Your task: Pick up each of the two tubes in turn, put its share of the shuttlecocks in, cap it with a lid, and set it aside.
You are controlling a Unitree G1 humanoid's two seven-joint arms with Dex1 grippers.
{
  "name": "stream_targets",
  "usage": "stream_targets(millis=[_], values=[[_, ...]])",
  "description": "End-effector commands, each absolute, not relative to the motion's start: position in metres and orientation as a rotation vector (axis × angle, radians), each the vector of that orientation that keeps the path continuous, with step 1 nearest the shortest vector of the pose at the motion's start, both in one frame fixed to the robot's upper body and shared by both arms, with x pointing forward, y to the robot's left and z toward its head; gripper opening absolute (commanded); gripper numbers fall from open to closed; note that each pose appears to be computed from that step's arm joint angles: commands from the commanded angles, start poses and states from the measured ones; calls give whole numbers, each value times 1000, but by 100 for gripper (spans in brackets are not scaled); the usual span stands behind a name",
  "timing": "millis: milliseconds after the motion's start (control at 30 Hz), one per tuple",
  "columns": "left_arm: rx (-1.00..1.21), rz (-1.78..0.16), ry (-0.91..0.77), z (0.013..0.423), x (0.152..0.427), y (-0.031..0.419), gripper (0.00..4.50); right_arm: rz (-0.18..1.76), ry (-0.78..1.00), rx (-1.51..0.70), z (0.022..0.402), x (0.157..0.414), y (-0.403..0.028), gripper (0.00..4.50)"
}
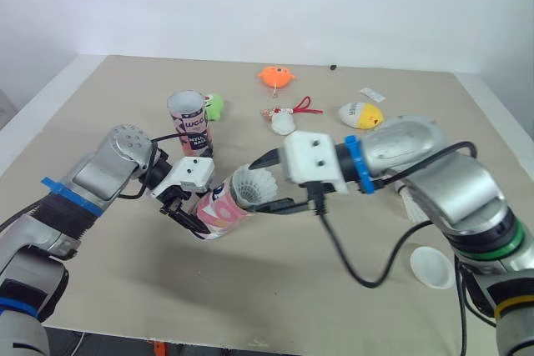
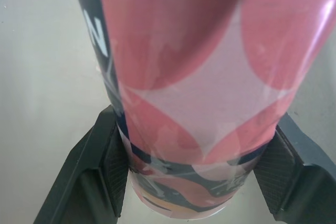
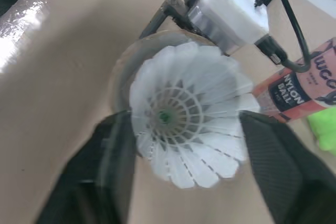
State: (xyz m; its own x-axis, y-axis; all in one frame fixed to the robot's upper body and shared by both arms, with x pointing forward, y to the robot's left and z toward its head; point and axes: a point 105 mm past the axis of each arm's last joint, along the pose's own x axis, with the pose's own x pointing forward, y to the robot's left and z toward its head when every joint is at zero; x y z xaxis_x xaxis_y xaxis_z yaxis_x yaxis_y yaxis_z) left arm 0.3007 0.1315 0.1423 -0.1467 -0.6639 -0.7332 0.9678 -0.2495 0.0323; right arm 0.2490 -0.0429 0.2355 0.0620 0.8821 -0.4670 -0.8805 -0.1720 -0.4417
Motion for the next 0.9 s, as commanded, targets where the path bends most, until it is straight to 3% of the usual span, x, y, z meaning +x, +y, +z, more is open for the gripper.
stream_targets(millis=[33, 167, 333, 500, 900], values=[[736, -1730, 601, 125, 294, 127, 283, 1523, -22, -593, 253, 234, -70, 432], [729, -1731, 605, 122, 292, 128, 283, 1439, 23, -449, 246, 222, -91, 432], [713, -1732, 603, 120, 289, 127, 283, 855, 250, -342, 185, 269, -149, 432], [711, -1728, 606, 119, 289, 128, 283, 547, 349, -239, 146, 287, -170, 432], [706, -1732, 585, 120, 289, 123, 283, 250, 353, -273, 133, 348, -194, 432]])
